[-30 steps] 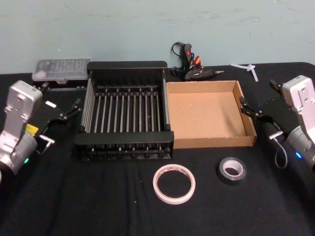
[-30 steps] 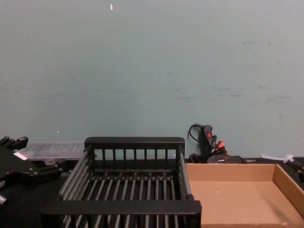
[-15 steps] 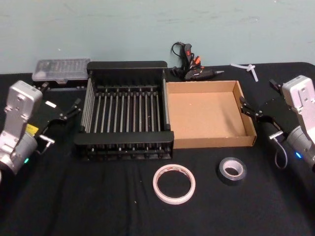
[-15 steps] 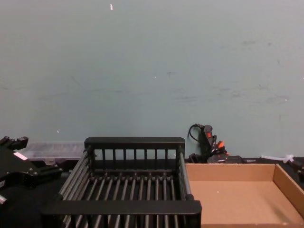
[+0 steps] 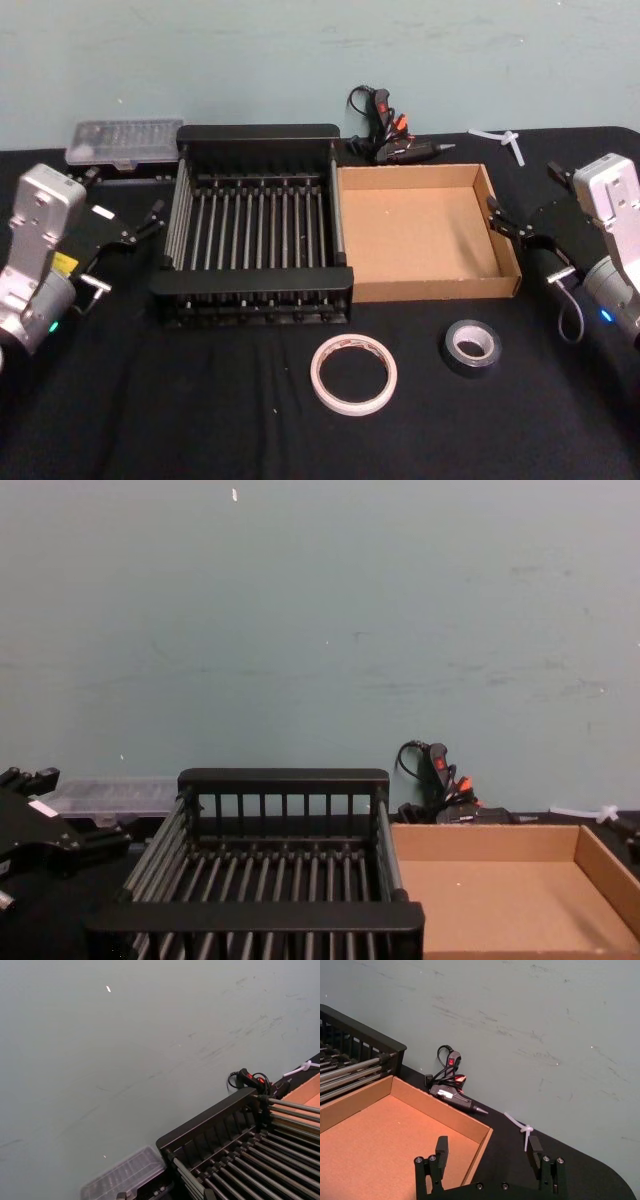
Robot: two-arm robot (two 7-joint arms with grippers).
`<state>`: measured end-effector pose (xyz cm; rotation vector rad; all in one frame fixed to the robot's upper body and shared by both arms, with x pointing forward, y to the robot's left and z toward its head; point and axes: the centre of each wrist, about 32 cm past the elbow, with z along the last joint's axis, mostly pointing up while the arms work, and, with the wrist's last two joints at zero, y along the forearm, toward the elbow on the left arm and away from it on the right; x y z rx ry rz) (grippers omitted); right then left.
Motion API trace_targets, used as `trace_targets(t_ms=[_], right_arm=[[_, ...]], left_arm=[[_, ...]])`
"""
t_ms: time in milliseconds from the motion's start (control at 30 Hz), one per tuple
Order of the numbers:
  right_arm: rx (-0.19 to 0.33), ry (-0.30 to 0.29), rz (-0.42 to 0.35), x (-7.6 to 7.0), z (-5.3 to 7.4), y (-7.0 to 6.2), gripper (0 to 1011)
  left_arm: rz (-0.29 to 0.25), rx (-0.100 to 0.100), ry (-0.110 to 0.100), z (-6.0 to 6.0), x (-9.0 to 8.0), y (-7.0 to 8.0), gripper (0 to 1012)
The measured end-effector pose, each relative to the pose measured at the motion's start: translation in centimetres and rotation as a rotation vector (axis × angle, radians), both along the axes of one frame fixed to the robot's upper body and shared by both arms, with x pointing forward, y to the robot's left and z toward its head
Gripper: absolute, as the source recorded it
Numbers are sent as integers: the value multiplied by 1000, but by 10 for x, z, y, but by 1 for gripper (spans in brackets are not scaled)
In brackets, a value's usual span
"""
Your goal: Pick up the white tape and place it into the black box , Pick up the silver tape and place it into the brown box.
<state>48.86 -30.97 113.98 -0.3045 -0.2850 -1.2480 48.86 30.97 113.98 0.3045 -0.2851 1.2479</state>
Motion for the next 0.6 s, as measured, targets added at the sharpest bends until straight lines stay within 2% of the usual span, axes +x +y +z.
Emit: trace_targets(t_ms=[600], right_arm=[[0, 0, 0, 0, 0, 0, 1000]], left_arm=[[0, 0, 0, 0, 0, 0, 1001]])
